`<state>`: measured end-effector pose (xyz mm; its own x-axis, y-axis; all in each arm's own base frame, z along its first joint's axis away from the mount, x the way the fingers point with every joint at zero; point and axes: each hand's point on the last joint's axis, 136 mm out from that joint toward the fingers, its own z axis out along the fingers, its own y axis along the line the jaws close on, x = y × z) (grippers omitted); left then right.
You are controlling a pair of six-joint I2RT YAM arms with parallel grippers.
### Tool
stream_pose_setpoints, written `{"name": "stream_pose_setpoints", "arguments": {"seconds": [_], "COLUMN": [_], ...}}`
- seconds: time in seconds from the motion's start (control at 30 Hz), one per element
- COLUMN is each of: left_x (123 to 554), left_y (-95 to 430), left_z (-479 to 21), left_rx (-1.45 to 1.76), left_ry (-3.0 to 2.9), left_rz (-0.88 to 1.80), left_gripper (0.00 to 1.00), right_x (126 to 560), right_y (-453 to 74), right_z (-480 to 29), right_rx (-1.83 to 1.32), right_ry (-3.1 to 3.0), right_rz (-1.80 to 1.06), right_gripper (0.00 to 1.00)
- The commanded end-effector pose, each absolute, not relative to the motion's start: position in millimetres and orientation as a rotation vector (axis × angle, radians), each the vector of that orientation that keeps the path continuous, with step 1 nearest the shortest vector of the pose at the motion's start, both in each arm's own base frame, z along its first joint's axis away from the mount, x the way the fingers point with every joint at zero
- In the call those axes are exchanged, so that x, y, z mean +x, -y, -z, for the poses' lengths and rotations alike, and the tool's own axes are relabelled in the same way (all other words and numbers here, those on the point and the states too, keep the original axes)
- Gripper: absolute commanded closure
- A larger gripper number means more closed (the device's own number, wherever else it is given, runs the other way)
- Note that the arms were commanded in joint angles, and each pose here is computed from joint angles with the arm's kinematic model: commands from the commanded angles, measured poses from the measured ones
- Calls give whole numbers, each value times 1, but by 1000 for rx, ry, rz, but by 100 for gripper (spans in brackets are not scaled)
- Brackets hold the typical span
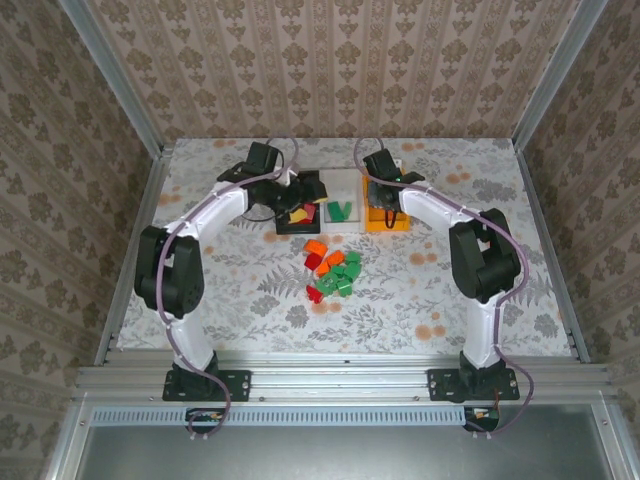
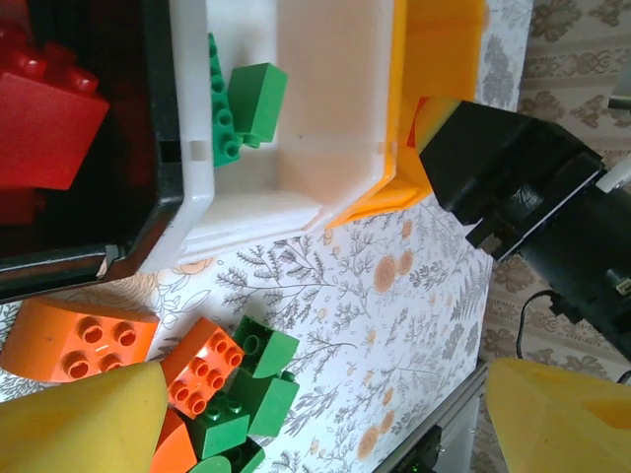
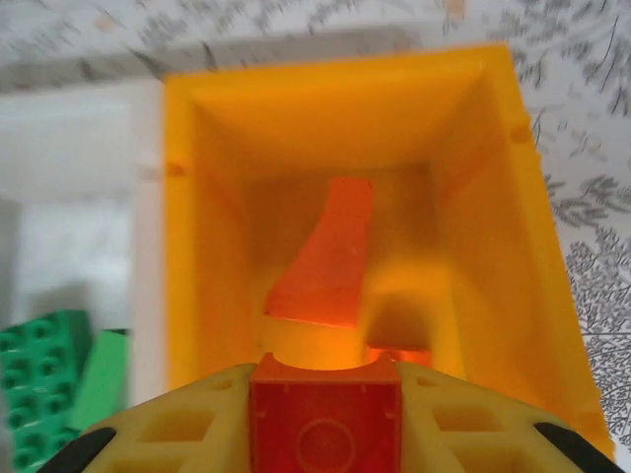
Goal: Sort the legos into containers by color
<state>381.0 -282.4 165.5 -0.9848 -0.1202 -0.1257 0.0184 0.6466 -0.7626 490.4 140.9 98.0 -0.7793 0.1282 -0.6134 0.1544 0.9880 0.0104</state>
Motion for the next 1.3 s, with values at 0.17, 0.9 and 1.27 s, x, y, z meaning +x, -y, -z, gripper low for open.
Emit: {"name": "stream_pose_setpoints", "arguments": {"seconds": [0.17, 0.9, 1.27], "left_x": [385, 416, 426], "left_y": [279, 226, 206], "left_z": [-177, -206, -207], "left_rx": [-47, -241, -308], "left_ry": [-2680, -2544, -2512], "left_rz": [1260, 1316, 1308], "left_gripper": [14, 14, 14], "right_x": [491, 256, 260], "right_y": [-139, -269, -270], "right_z": [-129, -54, -28], "right_rx": [187, -345, -397], "right_ry": [-2430, -2645, -2650], "right_rz": [9, -191, -75], "right_gripper": [42, 41, 56]}}
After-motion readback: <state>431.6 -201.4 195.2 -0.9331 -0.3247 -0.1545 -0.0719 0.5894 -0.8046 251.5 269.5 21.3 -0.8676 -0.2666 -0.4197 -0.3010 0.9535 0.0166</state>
